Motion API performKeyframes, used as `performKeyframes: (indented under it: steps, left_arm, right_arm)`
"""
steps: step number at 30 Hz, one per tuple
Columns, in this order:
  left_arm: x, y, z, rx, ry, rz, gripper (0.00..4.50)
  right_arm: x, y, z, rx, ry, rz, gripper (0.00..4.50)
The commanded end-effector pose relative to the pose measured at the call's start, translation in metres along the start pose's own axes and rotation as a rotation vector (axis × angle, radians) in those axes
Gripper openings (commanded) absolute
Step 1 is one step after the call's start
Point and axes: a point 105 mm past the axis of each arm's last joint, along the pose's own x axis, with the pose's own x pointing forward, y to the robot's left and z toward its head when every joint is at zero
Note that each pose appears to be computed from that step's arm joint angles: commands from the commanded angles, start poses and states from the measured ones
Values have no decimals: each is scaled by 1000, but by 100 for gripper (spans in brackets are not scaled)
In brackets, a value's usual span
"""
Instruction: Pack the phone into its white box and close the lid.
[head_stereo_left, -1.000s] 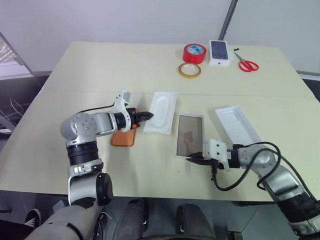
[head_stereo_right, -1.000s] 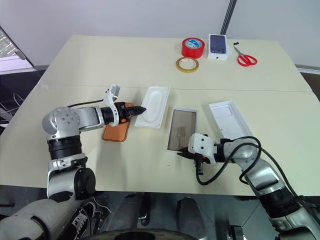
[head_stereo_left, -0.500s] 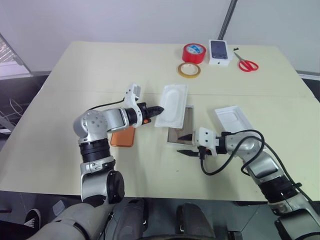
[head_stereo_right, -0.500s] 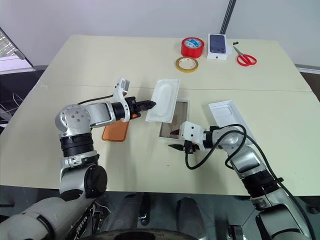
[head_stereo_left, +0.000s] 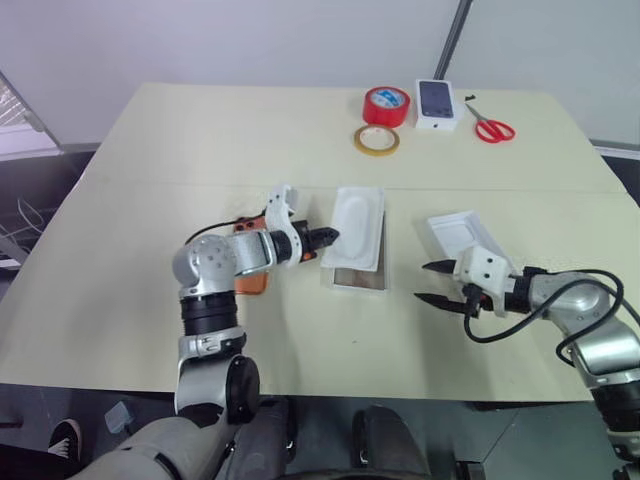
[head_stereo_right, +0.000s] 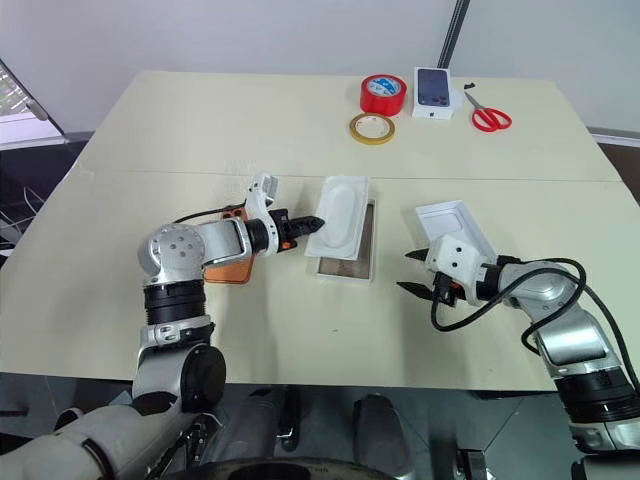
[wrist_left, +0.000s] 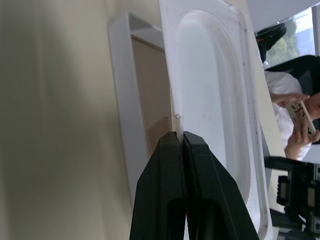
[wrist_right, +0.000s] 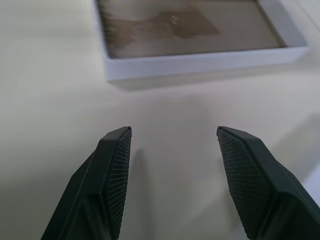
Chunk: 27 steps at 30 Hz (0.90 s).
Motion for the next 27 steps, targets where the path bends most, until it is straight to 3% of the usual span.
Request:
performKeyframes:
  steps: [1, 8, 12, 15, 18, 23, 27]
  left_arm:
    - [0, -6, -1, 10, -8, -13, 61]
    - [-1, -9, -4, 49, 13, -10, 389]
    - [-9, -23, 6, 71, -25, -75, 389]
    - [-16, -28, 13, 113, -56, -94, 393]
    - [-28, -25, 27, 260, -153, -73, 393]
    - [-52, 5, 47, 498, -265, 58, 393]
    - [-77, 29, 63, 507, -316, 124, 393]
  right_arm:
    - [0, -11, 12, -35, -44, -55, 289]
    - [5, -26, 23, -34, -102, -131, 289]
    - [17, -35, 46, 14, -214, -166, 289]
    - [29, -33, 62, 30, -283, -162, 152]
    - [48, -25, 75, 43, -321, -138, 4]
    - [87, -7, 65, -1, -209, -79, 4]
    - [106, -10, 63, -4, -159, -105, 4]
